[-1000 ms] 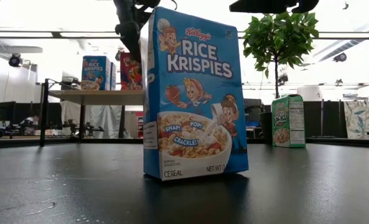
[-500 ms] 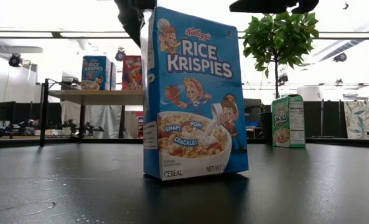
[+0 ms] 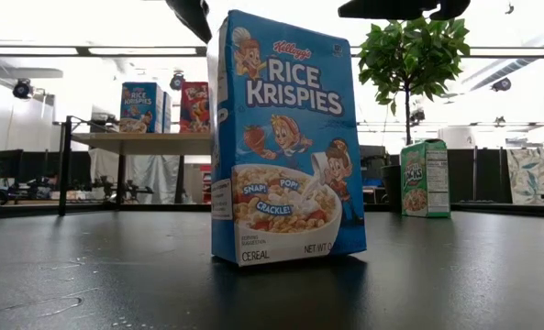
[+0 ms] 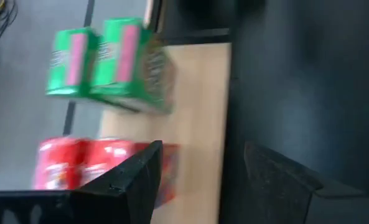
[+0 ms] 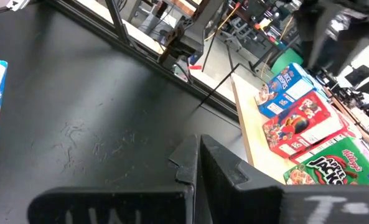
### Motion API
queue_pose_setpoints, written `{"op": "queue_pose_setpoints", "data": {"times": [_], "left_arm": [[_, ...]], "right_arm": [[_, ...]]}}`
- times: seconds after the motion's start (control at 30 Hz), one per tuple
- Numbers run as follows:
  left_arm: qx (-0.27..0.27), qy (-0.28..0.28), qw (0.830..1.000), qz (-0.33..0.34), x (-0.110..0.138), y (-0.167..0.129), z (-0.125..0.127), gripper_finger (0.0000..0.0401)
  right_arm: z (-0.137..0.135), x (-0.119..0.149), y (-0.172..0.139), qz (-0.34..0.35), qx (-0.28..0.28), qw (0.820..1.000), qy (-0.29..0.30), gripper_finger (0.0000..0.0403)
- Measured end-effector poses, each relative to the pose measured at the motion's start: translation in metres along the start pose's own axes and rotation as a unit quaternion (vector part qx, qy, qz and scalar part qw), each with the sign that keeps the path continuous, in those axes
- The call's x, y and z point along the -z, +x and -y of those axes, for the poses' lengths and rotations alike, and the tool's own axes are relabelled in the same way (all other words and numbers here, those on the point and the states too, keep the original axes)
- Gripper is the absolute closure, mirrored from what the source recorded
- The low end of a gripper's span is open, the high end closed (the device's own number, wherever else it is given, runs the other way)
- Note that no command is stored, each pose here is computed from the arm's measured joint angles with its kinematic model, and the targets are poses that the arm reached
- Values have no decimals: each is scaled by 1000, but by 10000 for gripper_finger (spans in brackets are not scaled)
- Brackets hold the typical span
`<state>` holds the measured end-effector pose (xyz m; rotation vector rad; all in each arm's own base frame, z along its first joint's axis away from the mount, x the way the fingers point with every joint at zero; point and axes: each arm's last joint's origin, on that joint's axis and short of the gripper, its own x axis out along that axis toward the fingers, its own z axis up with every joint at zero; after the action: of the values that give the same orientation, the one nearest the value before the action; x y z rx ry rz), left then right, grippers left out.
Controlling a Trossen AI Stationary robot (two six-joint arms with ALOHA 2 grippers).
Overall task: Stack cereal on shelf
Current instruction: Put the left red cereal box on the shelf aligned with the other red cereal box
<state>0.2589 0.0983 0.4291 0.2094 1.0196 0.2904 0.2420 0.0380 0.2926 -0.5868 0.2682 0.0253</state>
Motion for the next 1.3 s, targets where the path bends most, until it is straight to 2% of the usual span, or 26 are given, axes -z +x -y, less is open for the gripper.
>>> {"op": "queue_pose_setpoints", "data": {"times": [0.17,0.37,0.57,0.9,1.3], "left_arm": [[-1,-2,1000,30,15,18,32,214],[-76,-15,996,38,46,63,53,233],[-175,-19,984,38,73,100,62,251],[-234,-32,972,16,85,121,58,292],[-247,-58,967,1,88,132,44,323]], "right_arm": [[0,0,0,0,0,1000,0,394],[0,0,0,0,0,1000,0,394],[0,0,0,0,0,1000,0,394],[0,0,0,-2,3,1000,-3,394],[0,0,0,-2,3,1000,-4,394]]}}
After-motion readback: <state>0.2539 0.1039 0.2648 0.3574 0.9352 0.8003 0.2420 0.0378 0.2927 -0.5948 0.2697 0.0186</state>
